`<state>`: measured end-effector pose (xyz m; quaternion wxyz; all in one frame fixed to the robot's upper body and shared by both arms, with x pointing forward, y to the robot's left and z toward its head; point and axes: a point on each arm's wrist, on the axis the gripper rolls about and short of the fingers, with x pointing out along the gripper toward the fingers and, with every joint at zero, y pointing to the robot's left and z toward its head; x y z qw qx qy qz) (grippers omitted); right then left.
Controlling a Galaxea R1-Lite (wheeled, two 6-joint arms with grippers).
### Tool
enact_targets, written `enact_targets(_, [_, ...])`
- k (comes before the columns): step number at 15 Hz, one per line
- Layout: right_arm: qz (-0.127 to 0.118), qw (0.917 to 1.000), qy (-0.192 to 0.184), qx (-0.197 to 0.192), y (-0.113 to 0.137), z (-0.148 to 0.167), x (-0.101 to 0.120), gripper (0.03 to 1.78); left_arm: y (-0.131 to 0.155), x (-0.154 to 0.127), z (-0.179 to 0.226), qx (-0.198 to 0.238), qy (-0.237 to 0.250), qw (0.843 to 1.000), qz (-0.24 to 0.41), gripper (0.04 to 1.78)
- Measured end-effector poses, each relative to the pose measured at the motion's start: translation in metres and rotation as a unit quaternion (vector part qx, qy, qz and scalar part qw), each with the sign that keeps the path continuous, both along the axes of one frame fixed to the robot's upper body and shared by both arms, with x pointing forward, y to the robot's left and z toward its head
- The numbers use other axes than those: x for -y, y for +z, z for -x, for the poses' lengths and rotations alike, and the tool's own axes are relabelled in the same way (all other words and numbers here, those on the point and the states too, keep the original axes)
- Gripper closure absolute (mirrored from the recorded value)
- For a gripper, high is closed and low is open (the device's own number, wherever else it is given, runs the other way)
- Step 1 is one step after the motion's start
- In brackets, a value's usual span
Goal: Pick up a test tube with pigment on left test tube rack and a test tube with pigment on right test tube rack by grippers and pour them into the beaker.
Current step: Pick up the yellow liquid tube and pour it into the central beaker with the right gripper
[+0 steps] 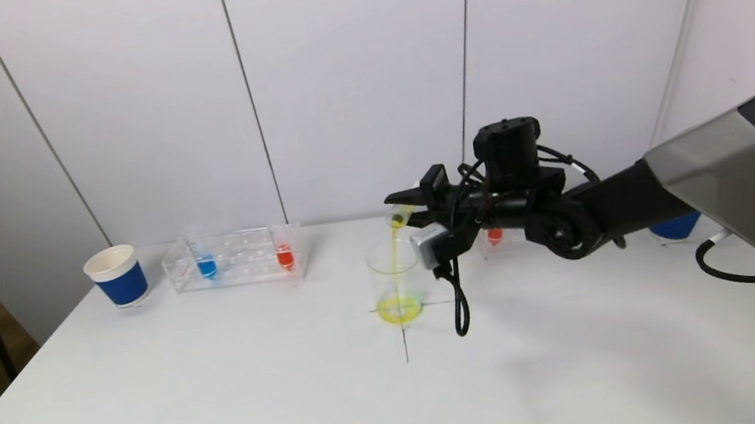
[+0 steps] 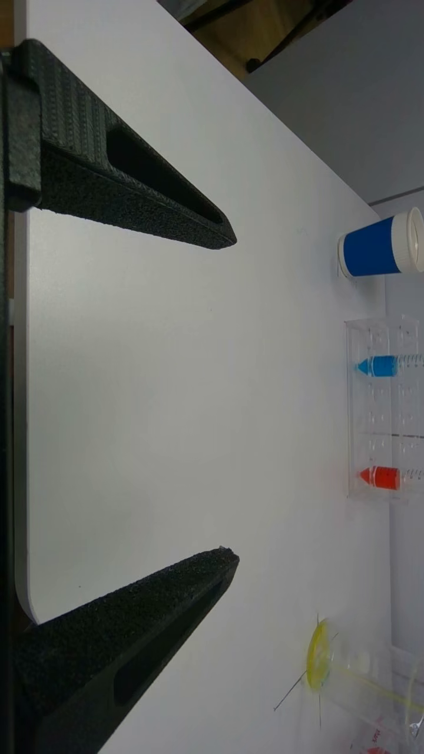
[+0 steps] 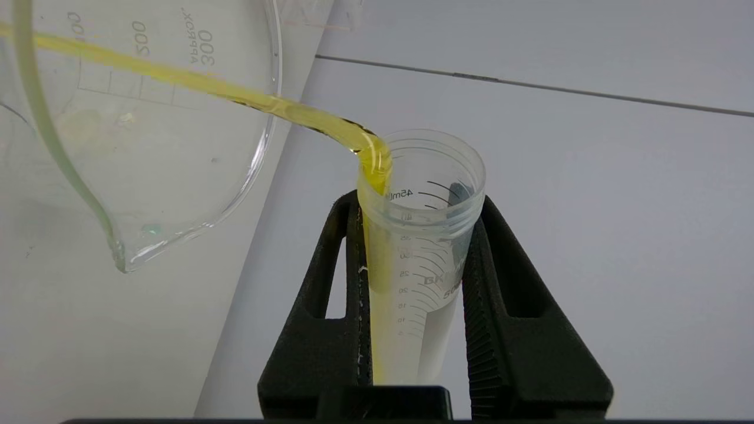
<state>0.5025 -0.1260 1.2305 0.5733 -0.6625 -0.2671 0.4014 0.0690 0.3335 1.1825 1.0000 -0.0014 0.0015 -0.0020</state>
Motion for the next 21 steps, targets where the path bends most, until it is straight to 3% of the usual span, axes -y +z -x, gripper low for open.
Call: enact_targets(21, [0.066, 0.9942, -0.011, 0.085, 0.0073, 0.0026, -0.0021, 1.31, 0.0, 0.0, 0.0, 0.0, 0.0, 1.0, 0.0, 0.05])
